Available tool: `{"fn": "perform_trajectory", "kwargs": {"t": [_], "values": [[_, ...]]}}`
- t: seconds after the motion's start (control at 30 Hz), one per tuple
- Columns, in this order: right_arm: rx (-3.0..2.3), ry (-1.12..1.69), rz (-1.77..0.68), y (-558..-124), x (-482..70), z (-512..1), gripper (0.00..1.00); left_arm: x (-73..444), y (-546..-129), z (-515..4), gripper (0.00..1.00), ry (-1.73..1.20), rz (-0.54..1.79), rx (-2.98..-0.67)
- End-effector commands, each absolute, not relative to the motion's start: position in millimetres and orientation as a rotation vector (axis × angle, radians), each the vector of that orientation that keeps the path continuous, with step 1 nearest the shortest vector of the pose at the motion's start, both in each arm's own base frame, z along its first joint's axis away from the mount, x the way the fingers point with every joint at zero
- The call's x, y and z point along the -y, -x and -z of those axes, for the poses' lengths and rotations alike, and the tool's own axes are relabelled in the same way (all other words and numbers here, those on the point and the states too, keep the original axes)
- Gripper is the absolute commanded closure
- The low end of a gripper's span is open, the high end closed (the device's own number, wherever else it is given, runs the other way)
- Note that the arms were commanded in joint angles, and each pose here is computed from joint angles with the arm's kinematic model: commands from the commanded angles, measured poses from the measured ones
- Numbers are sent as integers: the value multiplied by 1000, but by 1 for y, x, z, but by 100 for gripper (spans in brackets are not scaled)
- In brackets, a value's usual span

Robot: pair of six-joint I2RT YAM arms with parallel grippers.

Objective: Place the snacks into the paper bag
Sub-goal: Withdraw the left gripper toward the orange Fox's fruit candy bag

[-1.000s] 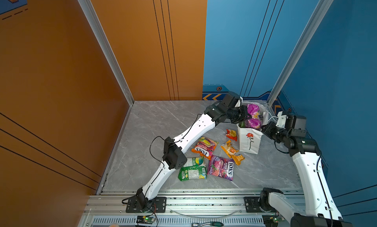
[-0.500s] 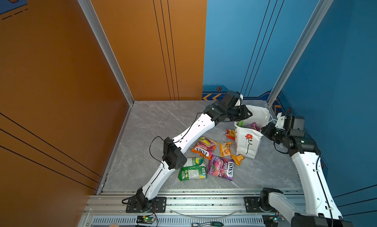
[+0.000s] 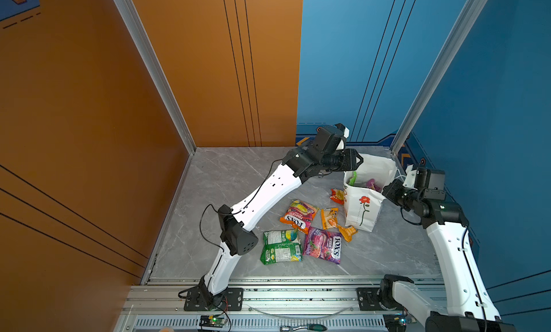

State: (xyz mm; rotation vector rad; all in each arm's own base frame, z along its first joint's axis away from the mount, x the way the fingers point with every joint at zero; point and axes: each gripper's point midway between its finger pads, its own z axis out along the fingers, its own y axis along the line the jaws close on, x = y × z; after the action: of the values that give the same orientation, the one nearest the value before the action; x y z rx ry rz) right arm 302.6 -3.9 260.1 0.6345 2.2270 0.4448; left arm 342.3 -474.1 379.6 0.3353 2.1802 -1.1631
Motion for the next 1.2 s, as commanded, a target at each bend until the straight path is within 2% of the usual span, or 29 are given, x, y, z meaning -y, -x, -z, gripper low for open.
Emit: {"fn": "perform_trajectory", "kwargs": {"t": [0.0,0.33,0.6,0.9,1.17], "values": [[-2193,-605,-402,-304,9,-273,100,447,-339,-390,48,-349,1045,-2148],[-2198,-607,-397,-302,9,-270,100,359,-343,-360,42,-230,852,-2174],[-2200,-605,-397,-301,9,-269,100,266,-338,-255,38,99,715,-2367],[-2210,-603,-402,-302,7,-265,100,249,-299,-142,28,355,701,-2551],[-2212,-599,-407,-301,6,-263,100,273,-290,-92,24,501,780,-2573]]}}
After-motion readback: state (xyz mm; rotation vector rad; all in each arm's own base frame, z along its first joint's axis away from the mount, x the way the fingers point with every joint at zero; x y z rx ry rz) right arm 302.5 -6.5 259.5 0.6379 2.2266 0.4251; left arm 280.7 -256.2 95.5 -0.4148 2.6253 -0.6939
